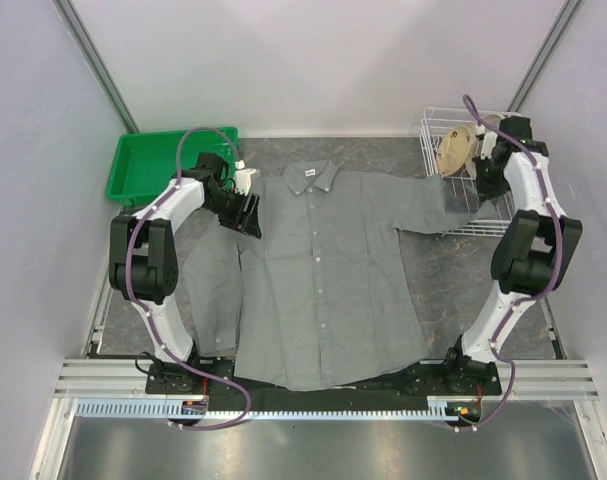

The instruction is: Pin the brooch onto the clothing

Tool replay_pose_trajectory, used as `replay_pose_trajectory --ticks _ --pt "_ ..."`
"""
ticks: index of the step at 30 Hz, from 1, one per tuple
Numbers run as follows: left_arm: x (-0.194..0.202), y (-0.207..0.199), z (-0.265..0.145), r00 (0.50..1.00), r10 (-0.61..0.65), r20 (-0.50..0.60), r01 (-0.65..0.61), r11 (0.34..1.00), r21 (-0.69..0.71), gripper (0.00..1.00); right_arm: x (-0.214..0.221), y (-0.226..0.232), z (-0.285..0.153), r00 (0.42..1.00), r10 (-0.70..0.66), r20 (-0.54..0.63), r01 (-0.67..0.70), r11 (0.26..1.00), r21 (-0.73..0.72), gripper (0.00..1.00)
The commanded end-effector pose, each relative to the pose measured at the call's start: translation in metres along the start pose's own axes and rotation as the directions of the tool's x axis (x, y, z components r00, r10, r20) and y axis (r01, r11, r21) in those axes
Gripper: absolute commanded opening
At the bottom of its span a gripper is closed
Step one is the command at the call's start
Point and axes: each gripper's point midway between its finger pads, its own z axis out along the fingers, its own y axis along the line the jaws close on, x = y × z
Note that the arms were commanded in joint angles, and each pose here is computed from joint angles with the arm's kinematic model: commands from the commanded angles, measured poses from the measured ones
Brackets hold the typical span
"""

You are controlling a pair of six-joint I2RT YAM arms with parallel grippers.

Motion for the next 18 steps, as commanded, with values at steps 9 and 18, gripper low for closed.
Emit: replay_pose_trajectory --ticks 9,18 --pt "-0.022 -0.004 -0.017 0.995 0.071 0.077 -0.070 0.997 -0.015 0.62 -0.072 0.036 -0.154 0.874 0.015 0.487 0.083 0.980 -0.179 0.00" --pt "-0.023 -0.002 -0.021 0.993 0.073 0.098 -0.070 0.997 -0.028 0.62 -0.045 0.049 -0.229 0.673 0.042 0.739 0.084 0.988 -0.133 0.00"
